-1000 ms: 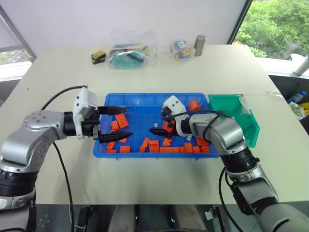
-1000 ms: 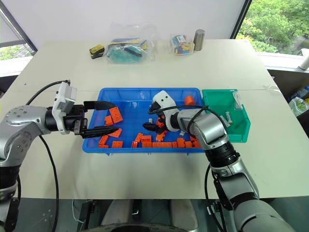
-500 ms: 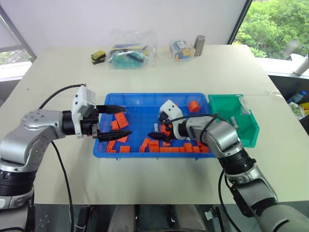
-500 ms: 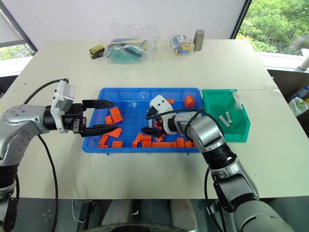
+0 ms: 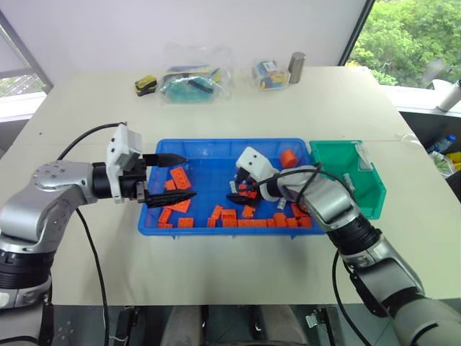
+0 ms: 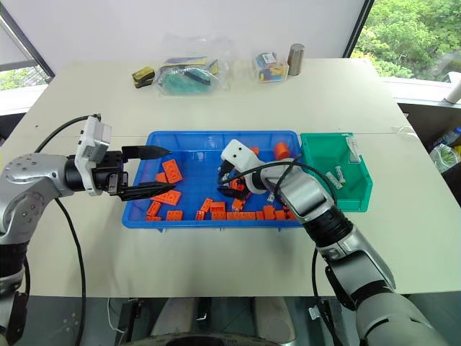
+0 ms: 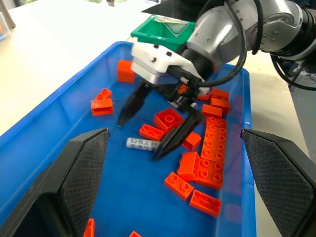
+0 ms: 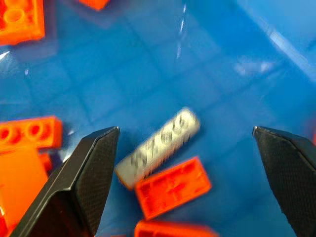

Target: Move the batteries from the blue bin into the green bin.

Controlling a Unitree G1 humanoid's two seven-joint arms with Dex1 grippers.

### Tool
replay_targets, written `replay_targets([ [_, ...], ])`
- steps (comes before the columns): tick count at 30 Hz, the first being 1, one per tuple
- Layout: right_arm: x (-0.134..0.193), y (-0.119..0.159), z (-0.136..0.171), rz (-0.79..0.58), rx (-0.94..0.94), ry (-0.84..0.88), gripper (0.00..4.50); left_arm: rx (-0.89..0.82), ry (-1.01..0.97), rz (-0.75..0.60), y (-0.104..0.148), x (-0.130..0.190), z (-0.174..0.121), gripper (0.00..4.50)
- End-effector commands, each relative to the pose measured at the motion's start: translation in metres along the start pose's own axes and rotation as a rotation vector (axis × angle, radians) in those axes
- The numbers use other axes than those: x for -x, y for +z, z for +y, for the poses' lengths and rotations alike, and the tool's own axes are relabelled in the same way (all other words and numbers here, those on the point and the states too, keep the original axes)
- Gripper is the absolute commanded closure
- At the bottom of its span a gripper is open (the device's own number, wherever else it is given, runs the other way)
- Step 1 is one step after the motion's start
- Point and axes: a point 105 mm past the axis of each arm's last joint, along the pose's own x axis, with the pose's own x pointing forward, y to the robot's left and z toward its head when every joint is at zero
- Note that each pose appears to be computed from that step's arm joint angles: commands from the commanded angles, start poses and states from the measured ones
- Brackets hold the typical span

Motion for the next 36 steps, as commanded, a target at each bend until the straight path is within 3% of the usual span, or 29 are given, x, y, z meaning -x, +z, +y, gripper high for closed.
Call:
replay_targets([
  [1, 0.011, 0.033, 0.008, -0.103, -0.051, 0.018, 0.06, -0.038, -0.012, -0.006, 0.004, 0.002, -0.004, 0.00],
  [21, 0.010, -0.009, 0.026, -0.008, -0.269, 0.049, 0.06, -0.055, -0.004, -0.001, 0.006, 0.003, 0.001, 0.00],
  [29, -0.006, -0.016, 0.023, 0.030, -0.176, 0.045, 0.06, -0.061, 0.001, -0.004, 0.006, 0.002, 0.002, 0.00],
  [32, -0.011, -0.017, 0.022, 0.040, -0.138, 0.048, 0.80, -0.065, 0.005, -0.005, 0.008, 0.003, 0.003, 0.00],
  [34, -0.012, -0.018, 0.023, 0.043, -0.128, 0.053, 1.70, -0.067, 0.011, -0.006, 0.008, 0.004, 0.003, 0.00],
  [36, -0.013, -0.018, 0.024, 0.041, -0.126, 0.060, 1.70, -0.068, 0.015, -0.006, 0.008, 0.005, 0.003, 0.00],
])
